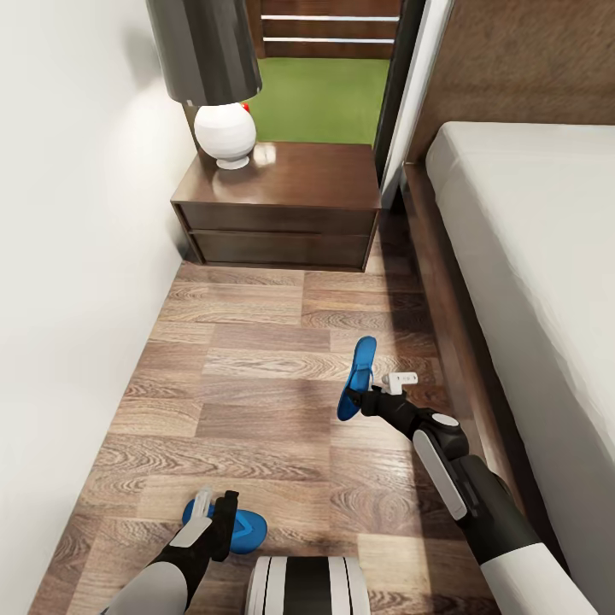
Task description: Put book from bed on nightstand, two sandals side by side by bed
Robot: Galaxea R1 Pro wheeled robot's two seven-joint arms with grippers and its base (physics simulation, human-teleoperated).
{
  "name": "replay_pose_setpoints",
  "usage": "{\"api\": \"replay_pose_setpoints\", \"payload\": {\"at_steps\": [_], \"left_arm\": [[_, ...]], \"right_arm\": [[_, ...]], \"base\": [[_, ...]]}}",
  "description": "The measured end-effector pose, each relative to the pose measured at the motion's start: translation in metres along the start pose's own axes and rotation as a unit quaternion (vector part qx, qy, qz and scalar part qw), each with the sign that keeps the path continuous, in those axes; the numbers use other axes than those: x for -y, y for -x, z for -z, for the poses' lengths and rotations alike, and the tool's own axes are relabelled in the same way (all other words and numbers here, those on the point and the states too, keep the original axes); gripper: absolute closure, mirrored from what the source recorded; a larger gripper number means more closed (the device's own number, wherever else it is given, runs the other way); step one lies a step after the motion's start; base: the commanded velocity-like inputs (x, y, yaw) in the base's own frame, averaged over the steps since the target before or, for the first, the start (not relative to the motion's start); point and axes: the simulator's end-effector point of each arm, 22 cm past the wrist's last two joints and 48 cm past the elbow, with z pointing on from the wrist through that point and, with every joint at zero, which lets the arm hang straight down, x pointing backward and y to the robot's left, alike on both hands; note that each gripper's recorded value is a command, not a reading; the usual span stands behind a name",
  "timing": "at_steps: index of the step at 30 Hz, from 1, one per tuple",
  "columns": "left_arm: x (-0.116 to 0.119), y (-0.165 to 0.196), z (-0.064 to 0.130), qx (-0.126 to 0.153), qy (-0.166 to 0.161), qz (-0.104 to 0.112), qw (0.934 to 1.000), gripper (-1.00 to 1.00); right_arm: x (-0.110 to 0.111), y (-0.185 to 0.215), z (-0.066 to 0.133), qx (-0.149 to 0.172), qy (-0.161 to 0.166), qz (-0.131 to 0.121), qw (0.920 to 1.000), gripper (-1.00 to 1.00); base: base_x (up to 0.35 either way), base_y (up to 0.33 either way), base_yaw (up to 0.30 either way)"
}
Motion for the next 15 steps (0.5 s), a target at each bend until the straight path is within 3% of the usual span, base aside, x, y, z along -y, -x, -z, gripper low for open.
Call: {"api": "replay_pose_setpoints", "payload": {"at_steps": [15], "left_arm": [[-0.0020,-0.0002,-0.0012,0.000,0.002,0.000,1.0000,-1.00]], "right_arm": [[0.0008,-0.0024,-0.0013,-0.002,0.000,-0.001,1.0000,1.00]], "base": [[0.000,0.000,0.000]]}}
